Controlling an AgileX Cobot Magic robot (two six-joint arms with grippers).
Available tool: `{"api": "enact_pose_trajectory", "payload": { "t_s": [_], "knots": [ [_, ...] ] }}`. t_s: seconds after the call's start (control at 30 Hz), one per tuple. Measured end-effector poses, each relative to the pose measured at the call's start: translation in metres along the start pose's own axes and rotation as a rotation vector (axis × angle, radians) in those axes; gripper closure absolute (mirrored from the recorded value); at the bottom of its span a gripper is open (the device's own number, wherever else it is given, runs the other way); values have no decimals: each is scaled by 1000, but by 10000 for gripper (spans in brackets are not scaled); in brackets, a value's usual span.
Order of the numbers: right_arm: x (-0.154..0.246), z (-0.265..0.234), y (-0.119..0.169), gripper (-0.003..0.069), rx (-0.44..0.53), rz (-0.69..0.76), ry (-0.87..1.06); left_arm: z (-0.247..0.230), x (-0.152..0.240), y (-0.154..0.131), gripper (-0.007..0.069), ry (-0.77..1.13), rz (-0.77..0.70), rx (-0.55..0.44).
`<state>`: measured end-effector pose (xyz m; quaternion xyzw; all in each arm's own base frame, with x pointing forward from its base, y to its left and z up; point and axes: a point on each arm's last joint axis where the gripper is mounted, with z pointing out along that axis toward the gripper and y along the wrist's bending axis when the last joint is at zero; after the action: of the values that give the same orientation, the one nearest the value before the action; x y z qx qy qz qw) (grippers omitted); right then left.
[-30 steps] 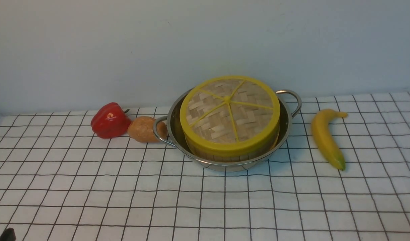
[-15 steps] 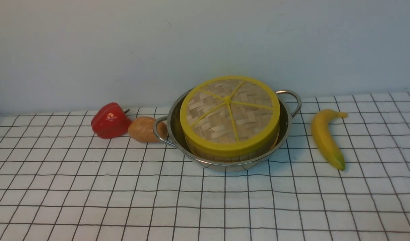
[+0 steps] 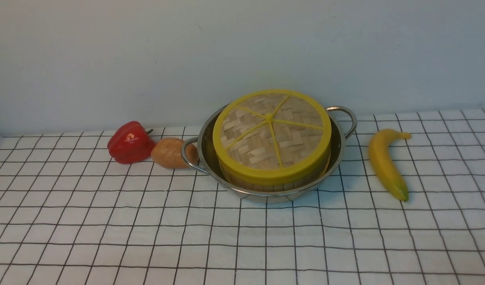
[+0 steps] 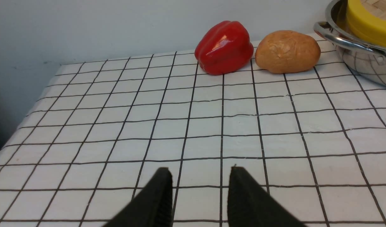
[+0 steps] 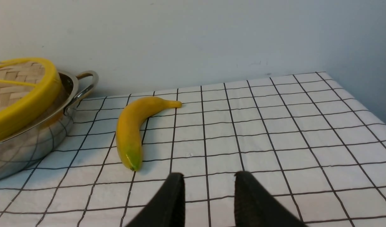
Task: Place the steamer in the pot on the white tablecloth, and put the lid on the steamer.
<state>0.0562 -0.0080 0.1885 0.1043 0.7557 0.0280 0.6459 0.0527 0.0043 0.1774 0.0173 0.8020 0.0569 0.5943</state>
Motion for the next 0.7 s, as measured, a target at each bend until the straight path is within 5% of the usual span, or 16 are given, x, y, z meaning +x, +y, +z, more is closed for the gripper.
{"api": "enact_pose_trajectory", "payload": {
  "t_s": [0.7],
  "knots": [
    [0, 0, 0, 416, 3, -14, -6, 0, 0, 0, 382, -3, 0, 0]
  ]
}}
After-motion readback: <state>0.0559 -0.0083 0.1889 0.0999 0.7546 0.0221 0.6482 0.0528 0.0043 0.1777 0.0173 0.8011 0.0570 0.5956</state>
